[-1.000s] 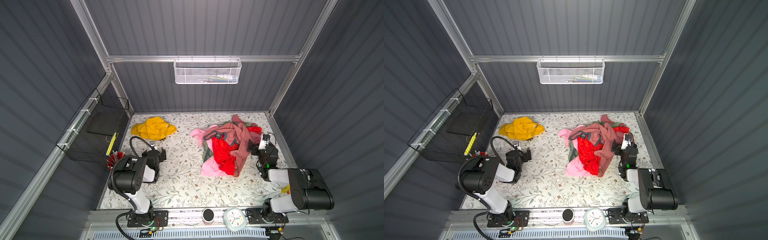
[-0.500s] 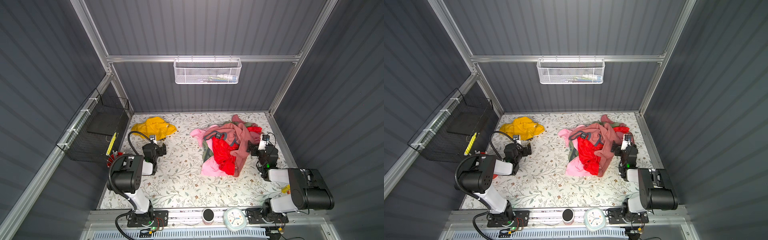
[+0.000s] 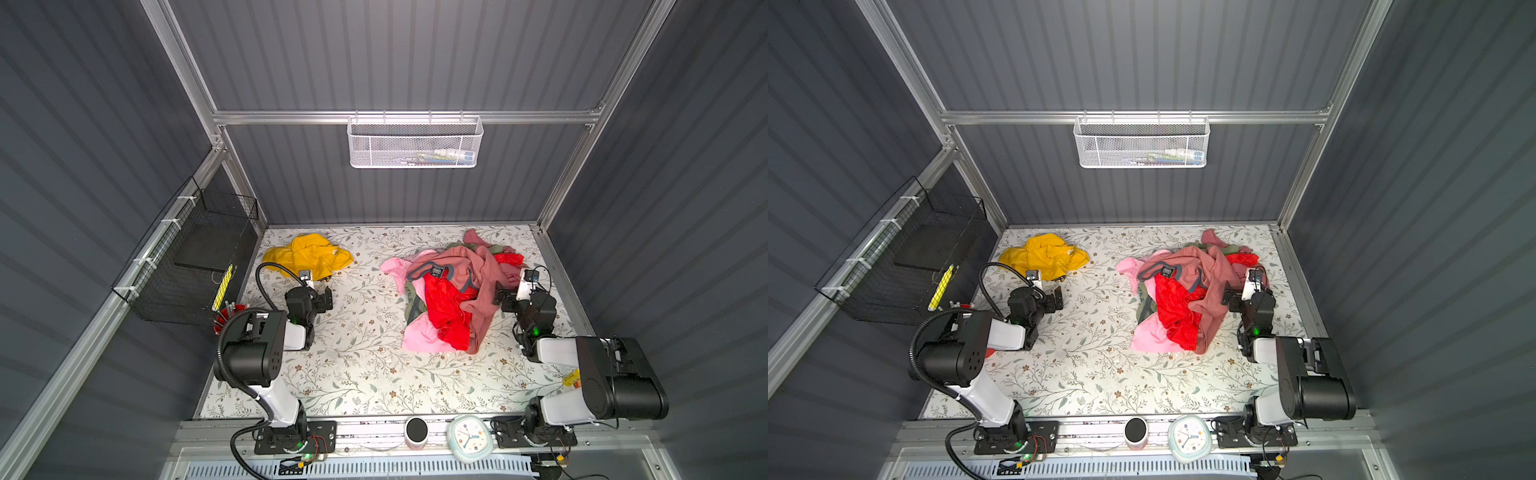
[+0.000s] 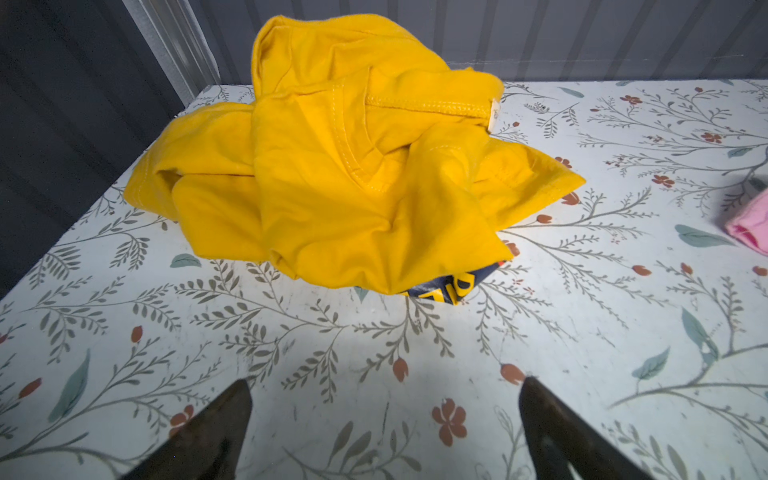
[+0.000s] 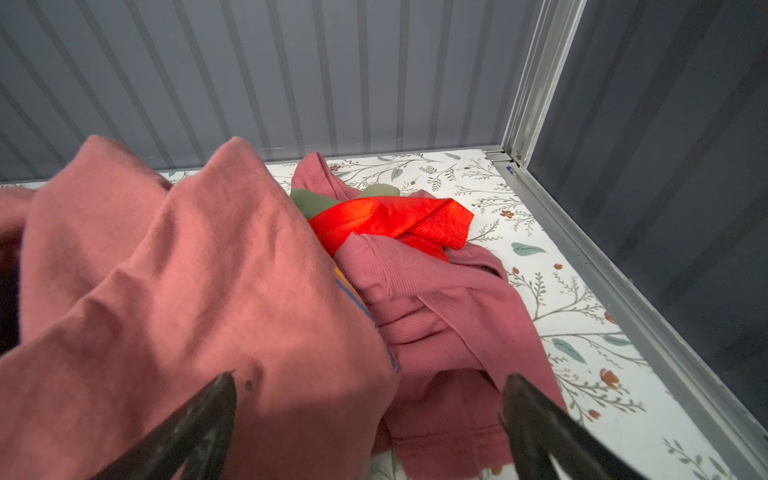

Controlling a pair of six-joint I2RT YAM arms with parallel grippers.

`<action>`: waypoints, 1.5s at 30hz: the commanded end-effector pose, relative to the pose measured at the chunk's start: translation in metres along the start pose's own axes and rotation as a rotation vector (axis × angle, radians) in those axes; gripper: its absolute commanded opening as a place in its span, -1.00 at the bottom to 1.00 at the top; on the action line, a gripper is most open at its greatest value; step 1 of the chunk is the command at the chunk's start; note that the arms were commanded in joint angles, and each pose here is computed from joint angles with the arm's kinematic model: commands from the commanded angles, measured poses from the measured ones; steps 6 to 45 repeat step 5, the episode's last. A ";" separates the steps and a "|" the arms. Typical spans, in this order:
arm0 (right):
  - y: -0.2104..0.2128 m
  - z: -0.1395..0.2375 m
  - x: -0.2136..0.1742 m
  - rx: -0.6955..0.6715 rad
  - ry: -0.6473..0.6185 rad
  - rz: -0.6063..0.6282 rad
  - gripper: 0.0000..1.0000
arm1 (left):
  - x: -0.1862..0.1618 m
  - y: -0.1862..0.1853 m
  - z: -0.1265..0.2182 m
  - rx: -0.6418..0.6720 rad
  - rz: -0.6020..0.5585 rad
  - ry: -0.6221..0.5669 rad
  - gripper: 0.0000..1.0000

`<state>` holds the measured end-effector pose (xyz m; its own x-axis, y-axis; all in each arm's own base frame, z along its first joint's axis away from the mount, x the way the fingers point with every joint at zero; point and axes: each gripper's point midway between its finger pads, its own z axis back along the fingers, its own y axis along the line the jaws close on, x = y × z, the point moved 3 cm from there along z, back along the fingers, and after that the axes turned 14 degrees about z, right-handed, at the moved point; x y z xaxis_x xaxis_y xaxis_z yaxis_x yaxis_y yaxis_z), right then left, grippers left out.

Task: Pick out a specific cloth from the pile

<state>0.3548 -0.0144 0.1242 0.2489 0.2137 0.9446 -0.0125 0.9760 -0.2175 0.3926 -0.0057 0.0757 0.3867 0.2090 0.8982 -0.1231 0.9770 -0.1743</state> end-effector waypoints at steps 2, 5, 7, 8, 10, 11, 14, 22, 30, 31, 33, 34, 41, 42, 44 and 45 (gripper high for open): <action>-0.002 -0.002 0.003 0.000 -0.007 -0.012 0.98 | -0.002 -0.001 0.000 -0.008 -0.005 0.007 1.00; -0.002 -0.002 0.003 0.000 -0.007 -0.012 0.98 | -0.002 -0.001 0.000 -0.009 -0.004 0.007 1.00; -0.002 -0.002 0.003 0.000 -0.007 -0.012 0.98 | -0.002 -0.001 0.000 -0.009 -0.004 0.007 1.00; -0.002 -0.002 0.003 0.000 -0.007 -0.012 0.98 | -0.002 -0.001 0.000 -0.009 -0.004 0.007 1.00; -0.002 -0.002 0.003 0.000 -0.007 -0.012 0.98 | -0.002 -0.001 0.000 -0.009 -0.004 0.007 1.00; -0.002 -0.002 0.003 0.000 -0.007 -0.012 0.98 | -0.002 -0.001 0.000 -0.009 -0.004 0.007 1.00; -0.002 -0.002 0.003 0.000 -0.007 -0.012 0.98 | -0.002 -0.001 0.000 -0.009 -0.004 0.007 1.00; -0.002 -0.002 0.003 0.000 -0.007 -0.012 0.98 | -0.002 -0.001 0.000 -0.009 -0.004 0.007 1.00; -0.002 -0.002 0.003 0.000 -0.007 -0.012 0.98 | -0.002 -0.001 0.000 -0.009 -0.004 0.007 1.00; -0.002 -0.002 0.003 0.000 -0.007 -0.012 0.98 | -0.002 -0.001 0.000 -0.009 -0.004 0.007 1.00; -0.002 -0.002 0.003 0.000 -0.007 -0.012 0.98 | -0.002 -0.001 0.000 -0.009 -0.004 0.007 1.00; -0.002 -0.002 0.003 0.000 -0.007 -0.012 0.98 | -0.002 -0.001 0.000 -0.009 -0.004 0.007 1.00; -0.002 -0.002 0.003 0.000 -0.007 -0.012 0.98 | -0.002 -0.001 0.000 -0.009 -0.004 0.007 1.00; -0.002 -0.002 0.003 0.000 -0.007 -0.012 0.98 | -0.002 -0.001 0.000 -0.009 -0.004 0.007 1.00; -0.002 -0.002 0.003 0.000 -0.007 -0.012 0.98 | -0.002 -0.001 0.000 -0.009 -0.004 0.007 1.00; -0.002 -0.002 0.003 0.000 -0.007 -0.012 0.98 | -0.002 -0.001 0.000 -0.009 -0.004 0.007 1.00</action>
